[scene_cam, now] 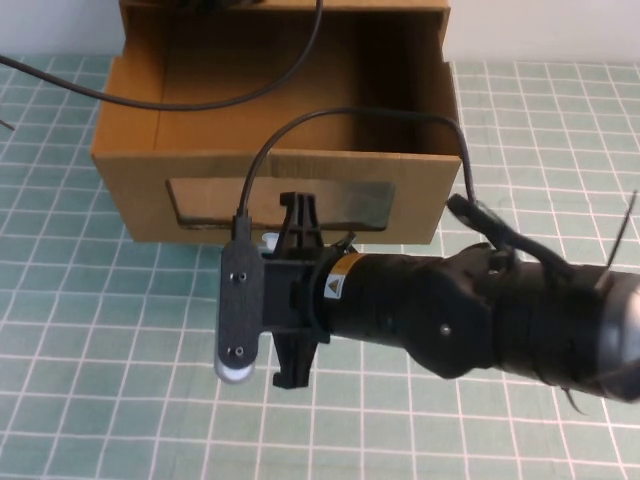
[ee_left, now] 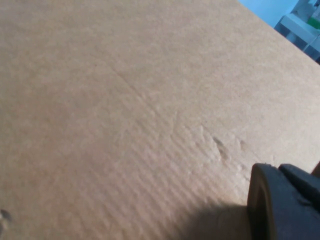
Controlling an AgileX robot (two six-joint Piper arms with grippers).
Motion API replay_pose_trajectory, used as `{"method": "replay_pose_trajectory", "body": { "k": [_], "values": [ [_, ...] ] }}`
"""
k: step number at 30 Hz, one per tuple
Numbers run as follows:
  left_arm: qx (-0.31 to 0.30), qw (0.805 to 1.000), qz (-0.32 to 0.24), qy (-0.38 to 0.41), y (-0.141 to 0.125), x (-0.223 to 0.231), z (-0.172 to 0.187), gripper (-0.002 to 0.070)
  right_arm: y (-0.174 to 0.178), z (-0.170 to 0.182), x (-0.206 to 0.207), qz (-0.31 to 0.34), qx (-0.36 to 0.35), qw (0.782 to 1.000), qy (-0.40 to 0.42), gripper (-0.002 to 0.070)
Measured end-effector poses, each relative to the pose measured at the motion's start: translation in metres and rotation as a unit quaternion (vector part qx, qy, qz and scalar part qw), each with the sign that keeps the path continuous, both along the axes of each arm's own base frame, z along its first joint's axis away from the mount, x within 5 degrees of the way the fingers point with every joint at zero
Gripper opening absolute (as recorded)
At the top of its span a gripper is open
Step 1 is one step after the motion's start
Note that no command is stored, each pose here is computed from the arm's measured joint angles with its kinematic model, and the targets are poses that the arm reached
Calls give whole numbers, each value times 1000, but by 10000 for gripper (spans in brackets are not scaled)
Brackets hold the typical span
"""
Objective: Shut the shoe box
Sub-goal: Close the shoe box with your right arm
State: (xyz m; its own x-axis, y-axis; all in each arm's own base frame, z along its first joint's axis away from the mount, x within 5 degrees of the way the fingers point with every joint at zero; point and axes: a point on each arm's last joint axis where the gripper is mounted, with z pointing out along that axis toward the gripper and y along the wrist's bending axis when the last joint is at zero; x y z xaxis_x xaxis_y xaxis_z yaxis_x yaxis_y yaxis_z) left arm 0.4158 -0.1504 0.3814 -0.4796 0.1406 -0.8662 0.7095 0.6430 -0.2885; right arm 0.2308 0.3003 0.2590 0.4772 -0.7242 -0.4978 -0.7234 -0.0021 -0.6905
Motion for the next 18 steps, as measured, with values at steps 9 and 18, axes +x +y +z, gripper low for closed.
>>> {"method": "replay_pose_trajectory", "body": {
  "k": [9,18],
  "values": [
    [0,1000,0,0,0,0,0,-3,5,-21,41,-69,34,997,1,-14],
    [0,1000,0,0,0,0,0,-4,9,-11,97,-111,61,992,2,-14]
  ]
}}
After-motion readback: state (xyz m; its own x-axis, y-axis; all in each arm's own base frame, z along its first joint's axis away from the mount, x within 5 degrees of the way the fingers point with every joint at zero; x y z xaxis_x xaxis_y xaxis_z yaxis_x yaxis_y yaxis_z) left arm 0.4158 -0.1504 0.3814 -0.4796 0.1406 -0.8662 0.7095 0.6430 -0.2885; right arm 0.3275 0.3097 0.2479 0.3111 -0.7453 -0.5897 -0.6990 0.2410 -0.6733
